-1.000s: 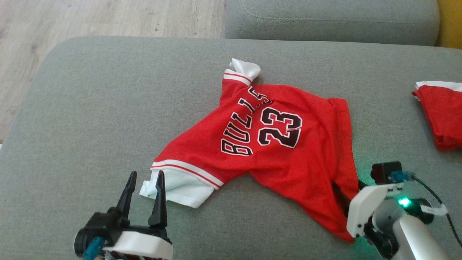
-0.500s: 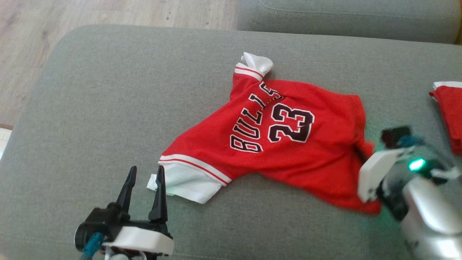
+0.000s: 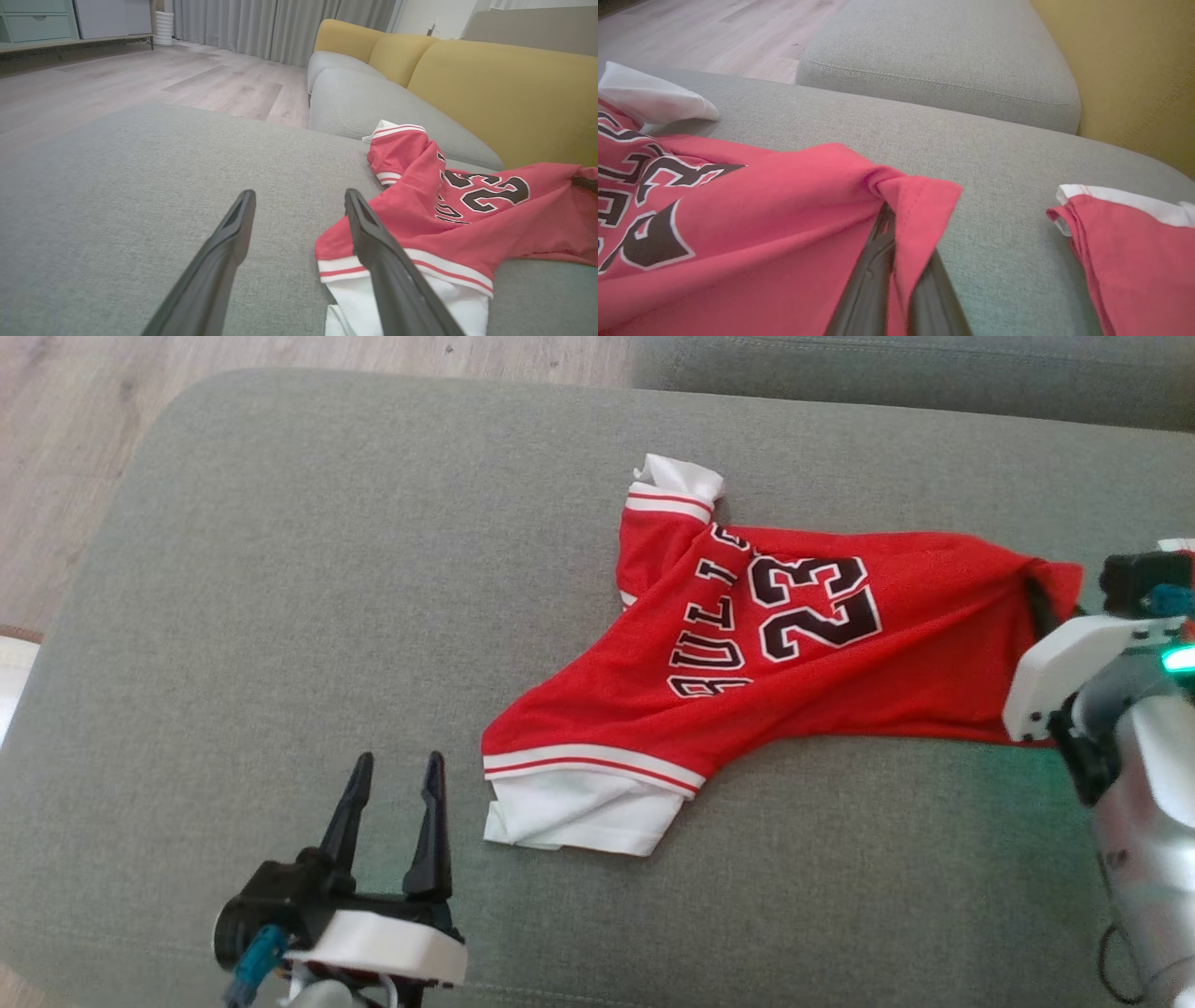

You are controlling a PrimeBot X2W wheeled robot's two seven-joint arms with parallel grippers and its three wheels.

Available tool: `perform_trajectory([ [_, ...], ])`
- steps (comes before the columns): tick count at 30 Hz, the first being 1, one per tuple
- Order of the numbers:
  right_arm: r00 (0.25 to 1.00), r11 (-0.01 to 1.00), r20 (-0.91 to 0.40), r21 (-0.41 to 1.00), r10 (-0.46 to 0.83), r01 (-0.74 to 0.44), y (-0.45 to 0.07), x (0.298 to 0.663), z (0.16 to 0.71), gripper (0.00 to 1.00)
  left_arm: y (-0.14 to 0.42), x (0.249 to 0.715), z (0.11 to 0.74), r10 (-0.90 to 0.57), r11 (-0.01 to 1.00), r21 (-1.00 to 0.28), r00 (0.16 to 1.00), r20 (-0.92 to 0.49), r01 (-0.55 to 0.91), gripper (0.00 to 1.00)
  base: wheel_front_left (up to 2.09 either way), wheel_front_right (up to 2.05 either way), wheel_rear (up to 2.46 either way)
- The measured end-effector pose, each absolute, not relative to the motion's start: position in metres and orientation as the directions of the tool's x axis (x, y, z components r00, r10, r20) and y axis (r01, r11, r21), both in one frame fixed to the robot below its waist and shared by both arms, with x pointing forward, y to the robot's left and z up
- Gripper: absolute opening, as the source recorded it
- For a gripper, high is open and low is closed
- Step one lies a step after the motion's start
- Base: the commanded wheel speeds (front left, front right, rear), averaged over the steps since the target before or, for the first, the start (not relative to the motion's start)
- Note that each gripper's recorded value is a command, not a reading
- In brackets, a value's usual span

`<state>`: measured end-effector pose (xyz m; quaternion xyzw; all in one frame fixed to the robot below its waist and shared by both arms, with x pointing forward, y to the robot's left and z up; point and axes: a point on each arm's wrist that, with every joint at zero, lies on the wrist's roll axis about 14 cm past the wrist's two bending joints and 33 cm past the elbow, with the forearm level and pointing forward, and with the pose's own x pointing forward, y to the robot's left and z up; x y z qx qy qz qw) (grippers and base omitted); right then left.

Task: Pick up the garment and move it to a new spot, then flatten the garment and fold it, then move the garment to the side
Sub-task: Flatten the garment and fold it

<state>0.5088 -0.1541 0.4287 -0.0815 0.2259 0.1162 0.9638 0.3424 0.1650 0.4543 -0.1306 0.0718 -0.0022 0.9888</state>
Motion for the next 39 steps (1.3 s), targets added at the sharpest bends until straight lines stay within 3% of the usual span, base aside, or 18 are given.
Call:
perform_trajectory([
  [1,0.871,0.961,-0.455,-0.101,0.185,-0.257,-0.154,0.508,0.427,1.00,0.163,0.343,0.454,-0.030,0.966,-0.260,0.989,-0.143,-0.008,1.00,0.00,0.00,0.00],
  [5,0.880,0.965,-0.434,-0.074,0.195,-0.250,-0.147,0.502,0.423,1.00,0.153,0.346,0.451,-0.066,0.963,-0.269,0.987,-0.147,0.024,1.00,0.00,0.00,0.00],
  [13,0.952,0.976,-0.241,-0.061,0.188,-0.208,-0.158,0.501,0.465,1.00,0.127,0.350,0.444,-0.179,0.955,-0.268,0.966,-0.185,0.126,1.00,0.00,0.00,0.00],
  [24,0.979,0.981,-0.068,0.028,0.194,-0.193,-0.154,0.466,0.500,1.00,0.095,0.389,0.429,-0.331,0.940,-0.186,0.897,-0.293,0.286,1.00,0.00,0.00,0.00],
  [39,0.969,0.968,-0.089,0.122,0.230,-0.218,-0.130,0.410,0.502,1.00,0.085,0.415,0.383,-0.396,0.914,-0.118,0.797,-0.457,0.387,1.00,0.00,0.00,0.00],
])
